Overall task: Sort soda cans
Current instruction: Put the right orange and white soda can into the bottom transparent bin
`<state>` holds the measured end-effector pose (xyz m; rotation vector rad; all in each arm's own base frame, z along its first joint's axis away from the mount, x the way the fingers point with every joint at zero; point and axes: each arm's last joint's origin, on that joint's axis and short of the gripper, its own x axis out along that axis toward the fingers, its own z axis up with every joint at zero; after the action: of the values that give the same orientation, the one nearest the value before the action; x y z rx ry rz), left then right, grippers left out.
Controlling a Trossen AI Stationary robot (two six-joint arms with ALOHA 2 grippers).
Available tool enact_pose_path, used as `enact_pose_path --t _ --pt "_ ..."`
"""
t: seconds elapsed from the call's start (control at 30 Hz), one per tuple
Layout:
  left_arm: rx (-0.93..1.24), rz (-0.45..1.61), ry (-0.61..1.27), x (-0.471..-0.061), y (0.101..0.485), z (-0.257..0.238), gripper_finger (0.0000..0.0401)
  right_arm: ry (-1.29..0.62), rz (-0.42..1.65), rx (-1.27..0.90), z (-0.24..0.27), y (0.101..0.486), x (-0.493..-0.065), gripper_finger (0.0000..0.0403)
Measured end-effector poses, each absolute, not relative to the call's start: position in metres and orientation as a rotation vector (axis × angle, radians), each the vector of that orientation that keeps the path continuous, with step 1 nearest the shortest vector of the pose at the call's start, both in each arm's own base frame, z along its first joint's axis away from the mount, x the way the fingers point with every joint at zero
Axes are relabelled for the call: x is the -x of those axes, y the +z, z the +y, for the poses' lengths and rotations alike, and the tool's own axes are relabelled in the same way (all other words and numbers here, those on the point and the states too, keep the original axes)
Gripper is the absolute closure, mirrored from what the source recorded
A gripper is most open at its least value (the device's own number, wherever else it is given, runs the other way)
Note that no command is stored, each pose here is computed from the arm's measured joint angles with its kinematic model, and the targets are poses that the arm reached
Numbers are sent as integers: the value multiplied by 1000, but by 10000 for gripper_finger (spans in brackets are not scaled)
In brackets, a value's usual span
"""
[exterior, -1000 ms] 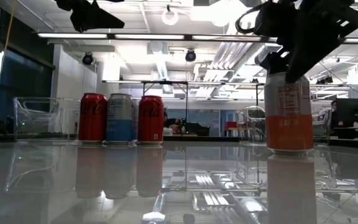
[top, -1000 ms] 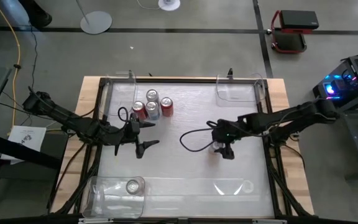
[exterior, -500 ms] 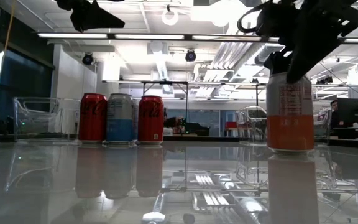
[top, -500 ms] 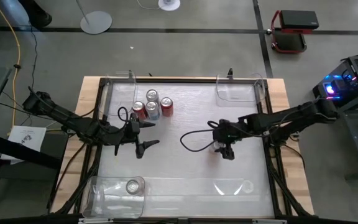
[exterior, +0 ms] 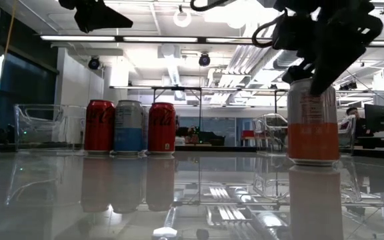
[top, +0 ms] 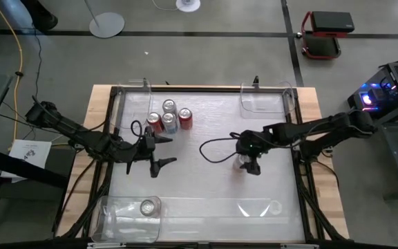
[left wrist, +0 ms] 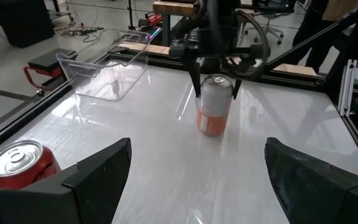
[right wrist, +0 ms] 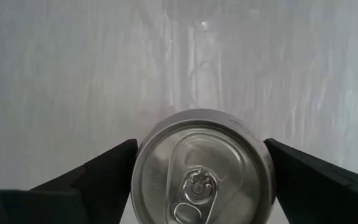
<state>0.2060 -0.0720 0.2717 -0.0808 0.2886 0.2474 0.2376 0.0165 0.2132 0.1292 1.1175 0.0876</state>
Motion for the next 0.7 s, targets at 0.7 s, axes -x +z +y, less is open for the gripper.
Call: enact_pose_path --t 0.7 --pt "104 248 179 -203 289 -86 55 -20 997 -108 61 258 -253 120"
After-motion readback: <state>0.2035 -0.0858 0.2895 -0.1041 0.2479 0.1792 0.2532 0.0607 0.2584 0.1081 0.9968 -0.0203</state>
